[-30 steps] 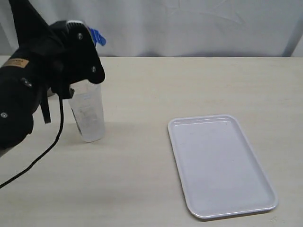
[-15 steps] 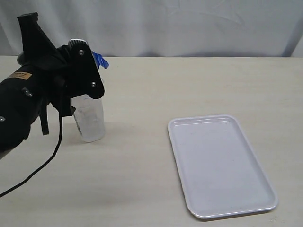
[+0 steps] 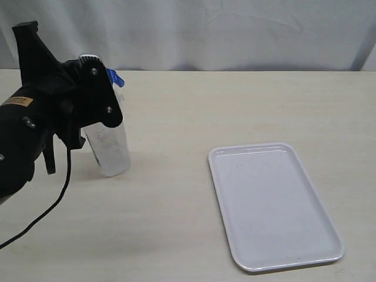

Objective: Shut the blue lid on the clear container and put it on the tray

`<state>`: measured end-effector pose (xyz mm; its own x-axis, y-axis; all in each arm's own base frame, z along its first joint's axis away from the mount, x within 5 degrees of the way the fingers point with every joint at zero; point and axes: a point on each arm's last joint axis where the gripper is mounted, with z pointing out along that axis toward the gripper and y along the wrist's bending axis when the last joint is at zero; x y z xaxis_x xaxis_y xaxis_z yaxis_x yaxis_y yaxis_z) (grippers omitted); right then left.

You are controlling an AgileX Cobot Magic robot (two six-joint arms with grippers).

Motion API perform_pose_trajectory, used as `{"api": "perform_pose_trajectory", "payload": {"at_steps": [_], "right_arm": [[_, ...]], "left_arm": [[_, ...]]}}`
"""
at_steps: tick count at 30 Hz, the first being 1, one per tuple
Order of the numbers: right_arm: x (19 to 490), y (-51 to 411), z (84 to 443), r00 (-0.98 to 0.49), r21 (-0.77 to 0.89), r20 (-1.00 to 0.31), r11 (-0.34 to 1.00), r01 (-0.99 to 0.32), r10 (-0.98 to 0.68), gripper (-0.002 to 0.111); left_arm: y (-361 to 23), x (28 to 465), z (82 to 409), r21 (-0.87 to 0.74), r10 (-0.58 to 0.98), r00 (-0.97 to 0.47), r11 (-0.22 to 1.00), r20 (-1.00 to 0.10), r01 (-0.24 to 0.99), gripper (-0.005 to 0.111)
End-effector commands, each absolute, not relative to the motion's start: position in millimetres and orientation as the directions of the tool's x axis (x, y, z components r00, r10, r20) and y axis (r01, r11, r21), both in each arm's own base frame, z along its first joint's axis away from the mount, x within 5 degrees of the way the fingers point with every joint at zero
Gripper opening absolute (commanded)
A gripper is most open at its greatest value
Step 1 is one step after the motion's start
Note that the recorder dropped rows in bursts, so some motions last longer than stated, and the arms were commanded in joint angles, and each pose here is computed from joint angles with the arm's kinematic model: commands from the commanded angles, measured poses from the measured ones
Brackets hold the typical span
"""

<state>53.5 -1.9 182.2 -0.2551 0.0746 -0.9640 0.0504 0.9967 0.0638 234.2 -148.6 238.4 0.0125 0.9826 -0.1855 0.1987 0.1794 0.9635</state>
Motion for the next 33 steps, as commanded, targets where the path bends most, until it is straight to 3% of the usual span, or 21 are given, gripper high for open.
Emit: {"api": "perform_pose_trajectory", "payload": {"at_steps": [1, 15, 33], "right_arm": [[53.5, -2.1, 182.5, -0.247, 0.064, -0.966, 0.996, 0.054, 0.076, 0.005], [53.5, -2.1, 182.5, -0.247, 0.064, -0.966, 0.996, 0.054, 0.076, 0.005], [53.5, -2.1, 182.5, -0.247, 0.064, -0.966, 0.996, 0.054, 0.076, 0.005]], "left_arm": [[-148.1, 231.0, 234.5, 0.969, 0.989, 0.021, 0.139, -0.146, 0.203, 0.000], [-156.8, 228.1, 226.7, 0.947, 0.983, 0.107, 0.112, -0.150, 0.300, 0.000], [-153.1, 230.9, 236.7, 0.979, 0.991, 0.089, 0.087, -0.104, 0.182, 0.000]]}}
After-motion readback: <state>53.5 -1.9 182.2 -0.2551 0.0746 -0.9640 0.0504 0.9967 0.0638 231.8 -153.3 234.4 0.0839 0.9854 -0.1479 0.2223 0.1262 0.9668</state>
